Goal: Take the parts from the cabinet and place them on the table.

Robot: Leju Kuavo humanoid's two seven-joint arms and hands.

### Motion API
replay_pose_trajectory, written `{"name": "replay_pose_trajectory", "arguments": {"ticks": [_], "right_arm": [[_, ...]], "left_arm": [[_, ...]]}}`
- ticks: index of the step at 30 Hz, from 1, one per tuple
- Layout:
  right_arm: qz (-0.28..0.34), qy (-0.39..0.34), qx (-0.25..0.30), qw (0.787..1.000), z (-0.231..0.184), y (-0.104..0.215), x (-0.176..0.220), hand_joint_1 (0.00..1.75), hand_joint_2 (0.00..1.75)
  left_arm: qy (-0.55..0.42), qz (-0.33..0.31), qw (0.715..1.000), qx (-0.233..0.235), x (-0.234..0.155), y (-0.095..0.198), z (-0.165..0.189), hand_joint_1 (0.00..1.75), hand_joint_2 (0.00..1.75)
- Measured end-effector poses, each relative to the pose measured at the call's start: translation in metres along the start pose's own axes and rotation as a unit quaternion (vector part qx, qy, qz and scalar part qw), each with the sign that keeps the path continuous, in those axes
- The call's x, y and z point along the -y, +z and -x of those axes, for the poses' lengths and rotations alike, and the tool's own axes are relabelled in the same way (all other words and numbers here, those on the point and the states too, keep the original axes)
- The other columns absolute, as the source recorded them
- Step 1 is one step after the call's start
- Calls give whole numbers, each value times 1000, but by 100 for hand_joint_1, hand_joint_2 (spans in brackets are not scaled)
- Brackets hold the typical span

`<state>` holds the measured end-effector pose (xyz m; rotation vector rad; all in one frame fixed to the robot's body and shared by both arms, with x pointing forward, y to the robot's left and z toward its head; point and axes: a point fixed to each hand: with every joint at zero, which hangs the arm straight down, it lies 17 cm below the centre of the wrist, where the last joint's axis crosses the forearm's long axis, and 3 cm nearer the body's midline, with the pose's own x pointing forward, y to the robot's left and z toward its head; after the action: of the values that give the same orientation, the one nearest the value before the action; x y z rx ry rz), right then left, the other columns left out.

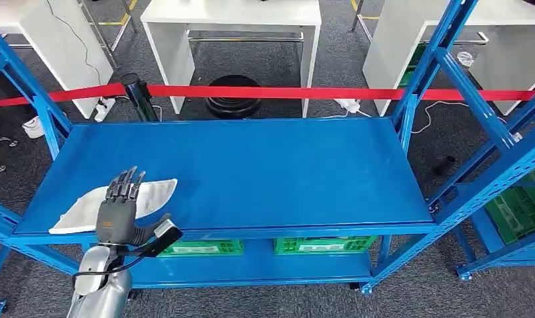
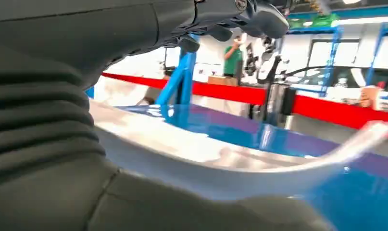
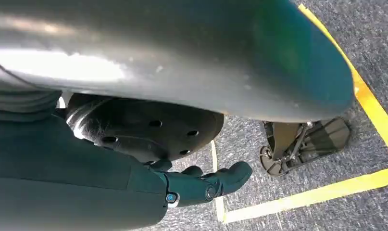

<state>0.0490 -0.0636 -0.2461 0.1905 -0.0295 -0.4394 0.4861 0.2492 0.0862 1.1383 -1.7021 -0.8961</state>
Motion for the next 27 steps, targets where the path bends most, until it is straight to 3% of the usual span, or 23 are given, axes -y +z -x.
{"name": "replay_pose_trajectory", "arguments": {"ticks": [3, 4, 15, 27], "right_arm": [[0, 6, 1, 1000, 1, 0, 0, 0, 0], [1, 7, 2, 1000, 1, 0, 0, 0, 0], [5, 12, 28, 1000, -3, 0, 3, 0, 0], [-3, 26, 33, 999, -2, 1, 0, 0, 0]], "left_arm": [[-2, 0, 1000, -10, -1, 2, 8, 0, 0], [-3, 0, 1000, -14, -1, 3, 11, 0, 175], [-7, 39, 996, -75, 21, 16, 48, 0, 175], [1, 30, 995, -95, 12, 5, 71, 0, 175]]}}
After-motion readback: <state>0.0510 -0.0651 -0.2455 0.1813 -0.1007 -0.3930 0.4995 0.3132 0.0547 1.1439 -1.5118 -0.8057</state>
